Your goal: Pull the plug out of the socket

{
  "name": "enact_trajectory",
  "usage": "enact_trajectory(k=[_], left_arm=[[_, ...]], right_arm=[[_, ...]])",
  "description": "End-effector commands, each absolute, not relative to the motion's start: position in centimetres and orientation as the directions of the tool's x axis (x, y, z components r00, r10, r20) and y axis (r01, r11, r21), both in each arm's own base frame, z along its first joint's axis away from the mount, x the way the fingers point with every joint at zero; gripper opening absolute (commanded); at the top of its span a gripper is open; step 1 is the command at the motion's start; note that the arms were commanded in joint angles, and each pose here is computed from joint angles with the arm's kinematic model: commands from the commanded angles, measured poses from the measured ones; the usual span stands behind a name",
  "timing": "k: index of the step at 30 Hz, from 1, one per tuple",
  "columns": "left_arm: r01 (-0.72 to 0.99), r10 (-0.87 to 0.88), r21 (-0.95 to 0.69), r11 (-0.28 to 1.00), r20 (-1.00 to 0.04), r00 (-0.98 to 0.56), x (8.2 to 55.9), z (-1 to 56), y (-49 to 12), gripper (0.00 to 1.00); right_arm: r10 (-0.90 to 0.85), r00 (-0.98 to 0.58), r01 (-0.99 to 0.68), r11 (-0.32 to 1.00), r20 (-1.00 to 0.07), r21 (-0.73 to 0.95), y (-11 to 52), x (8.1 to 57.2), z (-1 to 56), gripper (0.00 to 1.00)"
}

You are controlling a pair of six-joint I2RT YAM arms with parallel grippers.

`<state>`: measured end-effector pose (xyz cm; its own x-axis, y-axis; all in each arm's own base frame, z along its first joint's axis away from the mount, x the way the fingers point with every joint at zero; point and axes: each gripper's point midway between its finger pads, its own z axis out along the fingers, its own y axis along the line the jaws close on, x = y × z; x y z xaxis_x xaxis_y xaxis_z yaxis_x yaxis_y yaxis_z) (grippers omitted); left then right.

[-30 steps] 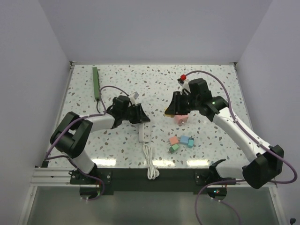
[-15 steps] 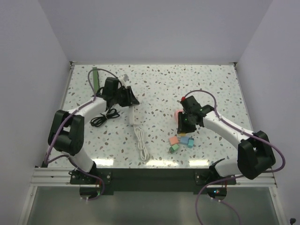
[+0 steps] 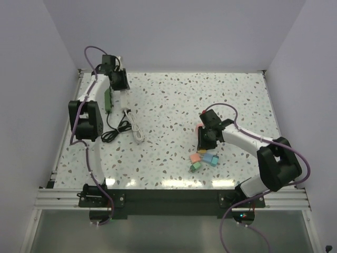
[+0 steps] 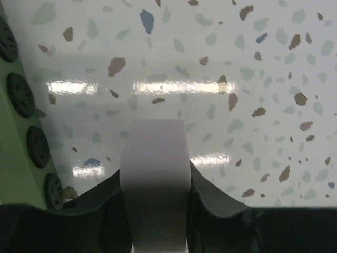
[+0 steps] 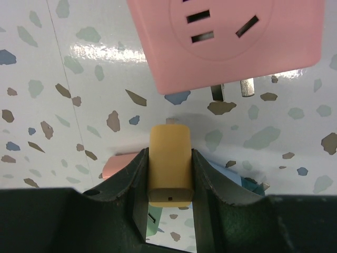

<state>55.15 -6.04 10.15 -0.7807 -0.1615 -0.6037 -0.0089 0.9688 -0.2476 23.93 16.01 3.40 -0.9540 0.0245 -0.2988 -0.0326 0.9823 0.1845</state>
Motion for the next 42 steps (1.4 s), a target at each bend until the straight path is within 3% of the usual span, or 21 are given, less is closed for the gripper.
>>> enact_trajectory(k=[1, 11, 12, 13, 15, 16, 19, 21, 22, 23, 24, 28, 30, 35, 38, 42], left_arm=[[-0.058, -0.093, -0.076, 0.995, -0.617, -0.782, 57.3, 11.1, -1.1, 0.00], [-0.140, -0.037, 0.132, 0.981, -0.586, -0.809, 58.7, 6.3, 4.8, 0.01], [-0.143, -0.037, 0.138, 0.980, -0.581, -0.813, 58.6, 6.0, 5.1, 0.06], [-0.144, -0.043, 0.131, 0.981, -0.577, -0.815, 58.5, 5.6, 5.1, 0.26], [-0.151, -0.064, 0.103, 0.983, -0.579, -0.813, 58.5, 5.5, 5.1, 0.43], [-0.149, -0.066, 0.097, 0.984, -0.579, -0.813, 58.5, 5.5, 5.0, 0.57], [-0.171, -0.087, 0.089, 0.981, -0.589, -0.803, 58.3, 6.1, 5.4, 0.78], [-0.182, -0.110, 0.060, 0.981, -0.603, -0.790, 58.2, 7.2, 5.2, 0.96], [-0.184, -0.114, 0.052, 0.982, -0.611, -0.784, 58.1, 7.7, 5.1, 1.00], [-0.187, -0.123, 0.039, 0.982, -0.619, -0.776, 58.1, 8.4, 4.9, 1.00], [-0.180, -0.127, 0.020, 0.983, -0.633, -0.763, 57.7, 9.8, 4.6, 1.00], [-0.152, -0.159, -0.071, 0.986, -0.680, -0.716, 56.6, 13.7, 3.0, 1.00], [-0.100, -0.173, -0.145, 0.984, -0.690, -0.703, 55.1, 15.6, 1.2, 1.00], [-0.007, -0.222, -0.289, 0.957, -0.718, -0.660, 52.2, 19.3, -2.1, 1.00], [0.142, -0.215, -0.389, 0.910, -0.737, -0.641, 48.9, 22.4, -6.1, 1.00], [0.285, -0.171, -0.446, 0.848, -0.741, -0.650, 44.4, 22.4, -10.8, 1.00]], right_arm=[[0.047, -0.944, -0.016, 0.982, -0.327, 0.187, 16.2, 25.0, 3.5, 0.00], [0.035, -0.947, -0.031, 0.979, -0.318, 0.201, 17.3, 26.1, 3.7, 0.00], [0.036, -0.947, -0.030, 0.980, -0.321, 0.199, 17.3, 26.2, 3.8, 0.00], [0.036, -0.944, -0.032, 0.980, -0.328, 0.197, 17.3, 26.5, 4.0, 0.00], [0.035, -0.948, -0.025, 0.983, -0.316, 0.183, 17.1, 26.4, 3.9, 0.00], [0.041, -0.949, -0.018, 0.983, -0.313, 0.183, 17.1, 26.4, 3.9, 0.00], [0.062, -0.948, 0.021, 0.991, -0.313, 0.133, 16.0, 26.2, 3.7, 0.00], [0.074, -0.946, 0.037, 0.992, -0.315, 0.120, 15.6, 26.0, 3.7, 0.10], [0.077, -0.946, 0.042, 0.992, -0.316, 0.116, 15.5, 25.9, 3.8, 0.18], [0.079, -0.945, 0.043, 0.992, -0.317, 0.118, 15.4, 25.8, 4.0, 0.28], [0.084, -0.942, 0.044, 0.991, -0.325, 0.126, 15.4, 25.7, 4.4, 0.45], [0.106, -0.919, 0.060, 0.990, -0.379, 0.131, 14.9, 25.8, 6.9, 0.89], [0.106, -0.910, 0.069, 0.992, -0.402, 0.106, 14.0, 25.7, 8.3, 0.99], [0.117, -0.842, 0.046, 0.988, -0.527, 0.145, 13.5, 26.2, 14.3, 0.99], [0.122, -0.804, 0.009, 0.981, -0.583, 0.193, 13.8, 26.4, 17.3, 0.99], [0.127, -0.765, -0.034, 0.971, -0.632, 0.237, 14.3, 26.4, 20.8, 0.99]])
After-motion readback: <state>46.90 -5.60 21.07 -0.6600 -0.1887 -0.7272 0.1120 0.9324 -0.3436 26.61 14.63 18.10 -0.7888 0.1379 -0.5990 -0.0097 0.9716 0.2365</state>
